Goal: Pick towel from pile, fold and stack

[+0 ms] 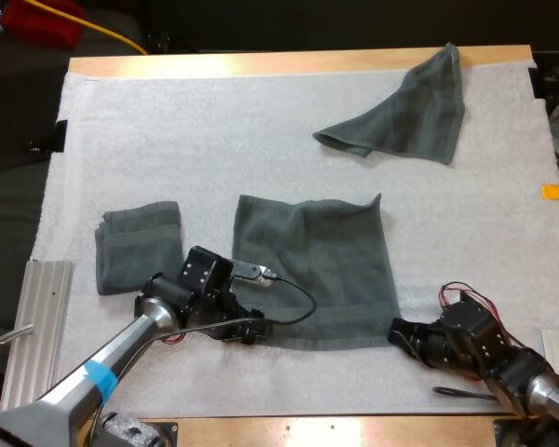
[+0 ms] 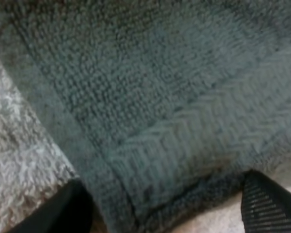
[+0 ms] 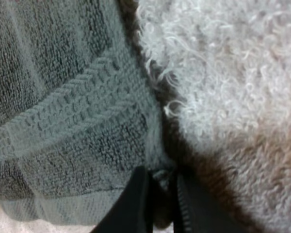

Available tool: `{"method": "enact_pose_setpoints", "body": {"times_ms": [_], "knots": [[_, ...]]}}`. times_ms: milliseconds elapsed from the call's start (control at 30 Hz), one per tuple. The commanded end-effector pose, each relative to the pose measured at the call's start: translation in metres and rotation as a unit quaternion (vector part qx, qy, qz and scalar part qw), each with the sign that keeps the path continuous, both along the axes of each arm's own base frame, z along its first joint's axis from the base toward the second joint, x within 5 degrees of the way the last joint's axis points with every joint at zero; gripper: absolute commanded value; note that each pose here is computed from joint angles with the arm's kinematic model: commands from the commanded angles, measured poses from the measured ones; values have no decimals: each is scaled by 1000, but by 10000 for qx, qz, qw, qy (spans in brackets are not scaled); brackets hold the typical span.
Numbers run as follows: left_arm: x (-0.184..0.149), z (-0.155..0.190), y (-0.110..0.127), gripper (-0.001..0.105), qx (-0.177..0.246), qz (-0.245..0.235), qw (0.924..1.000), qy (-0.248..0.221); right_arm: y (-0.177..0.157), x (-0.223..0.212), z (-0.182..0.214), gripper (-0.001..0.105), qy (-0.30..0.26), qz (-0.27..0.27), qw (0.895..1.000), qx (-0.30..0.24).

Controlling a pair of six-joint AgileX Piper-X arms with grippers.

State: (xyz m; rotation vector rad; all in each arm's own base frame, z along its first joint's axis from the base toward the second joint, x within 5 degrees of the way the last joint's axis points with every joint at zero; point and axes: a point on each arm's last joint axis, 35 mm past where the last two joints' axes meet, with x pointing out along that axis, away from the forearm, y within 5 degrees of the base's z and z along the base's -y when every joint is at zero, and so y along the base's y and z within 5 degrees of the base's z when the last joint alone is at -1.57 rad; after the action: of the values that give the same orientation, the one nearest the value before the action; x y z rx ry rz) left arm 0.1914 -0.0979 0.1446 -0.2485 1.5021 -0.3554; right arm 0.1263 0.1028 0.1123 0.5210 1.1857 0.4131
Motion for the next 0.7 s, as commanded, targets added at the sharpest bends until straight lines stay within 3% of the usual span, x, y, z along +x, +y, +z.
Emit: {"method": "enact_pose_setpoints", "body": {"times_ms": [0, 167, 333, 667], "knots": [[2, -3, -1, 64, 33, -24, 10000, -31, -3, -4, -4, 2, 231, 90, 9996, -93], [1, -8, -2, 62, -125, -69, 9997, 217, -3, -4, -4, 2, 231, 90, 9996, -93], [0, -8, -4, 48, -398, -123, 9984, 377, -3, -4, -4, 2, 231, 90, 9996, -93], [-12, -9, 2, 47, -156, -403, 9961, 770, -3, -4, -4, 2, 226, 84, 9997, -100]]}}
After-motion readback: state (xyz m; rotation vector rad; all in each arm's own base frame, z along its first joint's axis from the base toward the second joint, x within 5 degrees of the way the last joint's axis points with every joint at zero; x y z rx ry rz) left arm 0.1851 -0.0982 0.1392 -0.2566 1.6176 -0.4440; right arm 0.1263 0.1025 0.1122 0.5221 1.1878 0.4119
